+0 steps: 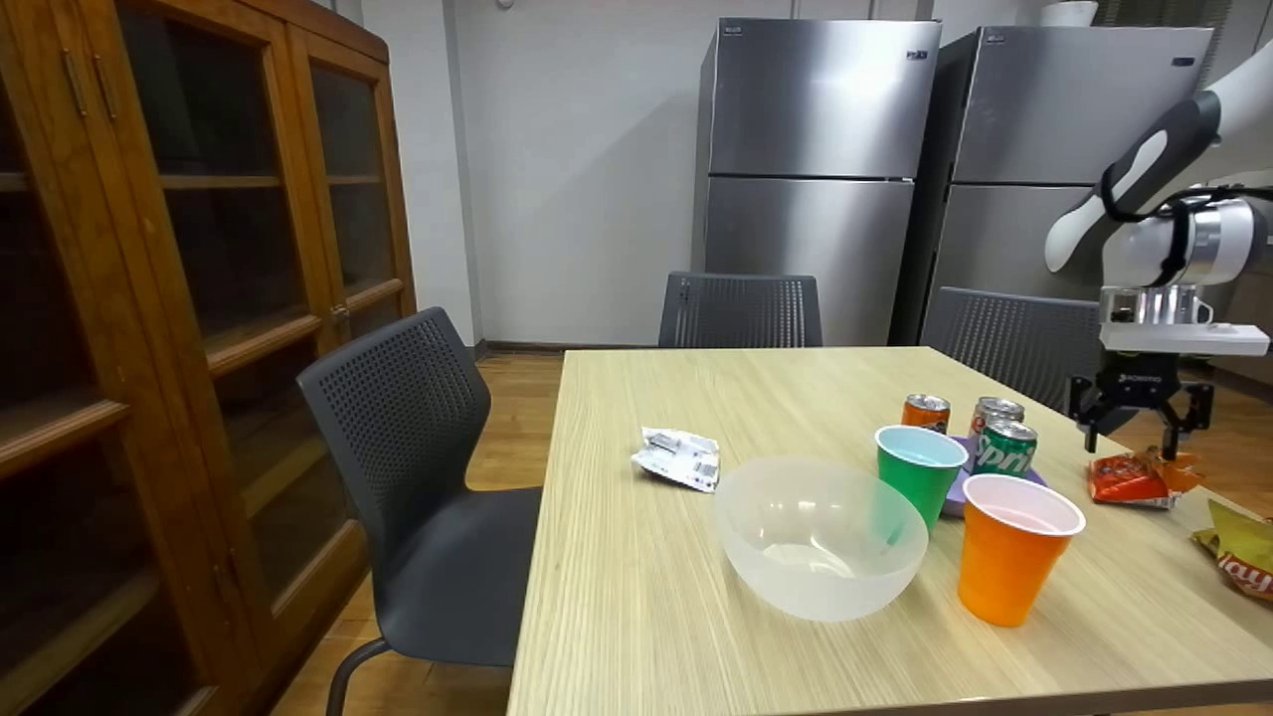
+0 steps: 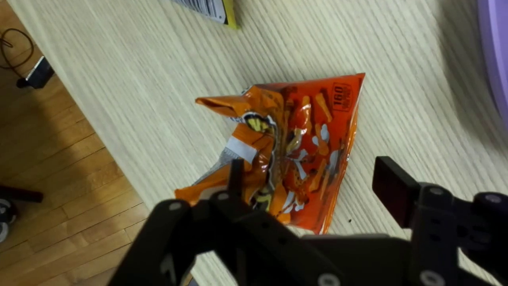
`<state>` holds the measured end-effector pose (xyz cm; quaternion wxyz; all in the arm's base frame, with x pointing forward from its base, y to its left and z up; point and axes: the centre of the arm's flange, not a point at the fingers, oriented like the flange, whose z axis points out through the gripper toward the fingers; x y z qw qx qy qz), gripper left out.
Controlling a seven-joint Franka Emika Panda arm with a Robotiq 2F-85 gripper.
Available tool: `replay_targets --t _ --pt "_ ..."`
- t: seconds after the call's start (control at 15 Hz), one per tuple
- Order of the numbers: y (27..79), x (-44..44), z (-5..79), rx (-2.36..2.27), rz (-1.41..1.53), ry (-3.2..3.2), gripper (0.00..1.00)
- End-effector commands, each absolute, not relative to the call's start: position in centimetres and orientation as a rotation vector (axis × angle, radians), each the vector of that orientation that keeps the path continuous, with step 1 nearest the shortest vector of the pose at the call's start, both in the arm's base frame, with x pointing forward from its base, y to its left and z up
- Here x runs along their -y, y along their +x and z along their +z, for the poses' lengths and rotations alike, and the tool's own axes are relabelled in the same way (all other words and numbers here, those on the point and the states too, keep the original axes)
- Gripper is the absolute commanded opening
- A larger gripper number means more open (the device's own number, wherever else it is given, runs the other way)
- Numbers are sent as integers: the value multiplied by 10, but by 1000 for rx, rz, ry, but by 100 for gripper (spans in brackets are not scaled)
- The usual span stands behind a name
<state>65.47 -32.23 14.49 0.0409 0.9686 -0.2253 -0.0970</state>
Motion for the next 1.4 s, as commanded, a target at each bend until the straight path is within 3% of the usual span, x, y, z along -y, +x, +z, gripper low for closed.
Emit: replay_targets --t 0.0,0.4,0.47,1.33 --pt "670 328 149 720 -309 2977 51" --pt "666 328 158 726 -280 2968 5" --pt "665 329 160 725 -276 2969 1" --pt "659 326 219 670 -117 2969 0"
